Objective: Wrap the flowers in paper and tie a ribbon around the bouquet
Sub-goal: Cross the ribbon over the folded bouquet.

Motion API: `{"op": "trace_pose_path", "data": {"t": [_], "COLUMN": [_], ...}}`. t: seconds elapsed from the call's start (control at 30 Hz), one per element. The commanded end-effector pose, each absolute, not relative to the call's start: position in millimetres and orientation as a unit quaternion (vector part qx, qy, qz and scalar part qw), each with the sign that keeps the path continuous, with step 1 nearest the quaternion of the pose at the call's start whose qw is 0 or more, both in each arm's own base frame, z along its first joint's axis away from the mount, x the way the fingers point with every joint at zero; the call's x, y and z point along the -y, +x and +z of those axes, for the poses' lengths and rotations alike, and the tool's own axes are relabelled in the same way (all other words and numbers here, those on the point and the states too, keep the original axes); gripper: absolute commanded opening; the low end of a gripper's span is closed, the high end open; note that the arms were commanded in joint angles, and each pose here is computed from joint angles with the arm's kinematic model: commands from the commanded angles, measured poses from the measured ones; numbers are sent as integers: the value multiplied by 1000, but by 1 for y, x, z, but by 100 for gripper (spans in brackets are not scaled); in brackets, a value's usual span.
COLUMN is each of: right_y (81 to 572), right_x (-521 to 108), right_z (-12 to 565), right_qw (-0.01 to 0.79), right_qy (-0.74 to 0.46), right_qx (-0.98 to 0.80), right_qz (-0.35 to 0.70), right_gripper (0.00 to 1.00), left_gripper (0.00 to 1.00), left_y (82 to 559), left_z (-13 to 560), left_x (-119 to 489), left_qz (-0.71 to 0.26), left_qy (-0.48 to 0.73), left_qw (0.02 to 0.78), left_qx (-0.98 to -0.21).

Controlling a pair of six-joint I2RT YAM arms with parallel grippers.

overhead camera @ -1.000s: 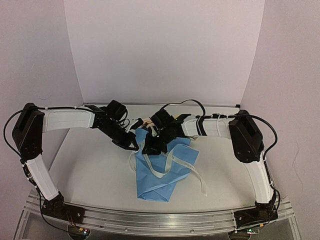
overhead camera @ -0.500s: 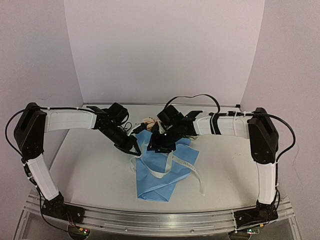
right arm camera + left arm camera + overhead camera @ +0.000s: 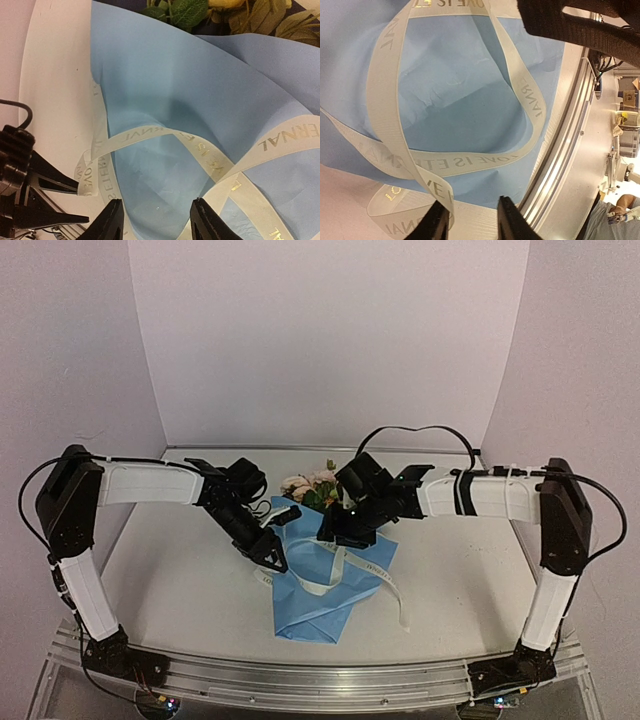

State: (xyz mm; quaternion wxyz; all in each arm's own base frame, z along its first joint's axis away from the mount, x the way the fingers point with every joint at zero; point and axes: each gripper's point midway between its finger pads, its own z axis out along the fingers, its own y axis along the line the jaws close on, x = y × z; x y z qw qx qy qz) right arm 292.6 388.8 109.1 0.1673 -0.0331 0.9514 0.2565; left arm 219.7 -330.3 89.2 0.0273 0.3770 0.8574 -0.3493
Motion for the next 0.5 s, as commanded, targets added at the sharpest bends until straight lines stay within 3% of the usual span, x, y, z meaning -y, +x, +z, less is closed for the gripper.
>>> {"op": "trace_pose_path", "data": {"t": [0.0, 0.17, 0.47], "right_y": [298, 295, 294], "right_x": [-372, -354, -335], "right_z": [130, 131, 124], "right_qw": [209, 226, 247], "right_qy": [-12, 0, -18], "right_qx": [-946, -947, -950], "right_qz": [247, 228, 191], "right_gripper": [49, 50, 57], "left_gripper": [47, 61, 69], "left_y": [234, 251, 293], "left_z": [112, 124, 142], "left_x": [330, 322, 306], "left_qz": [-339, -341, -330], "left_qy": [373, 332, 237], "left_qw": [86, 131, 209], "left_qx": [-859, -870, -889]}}
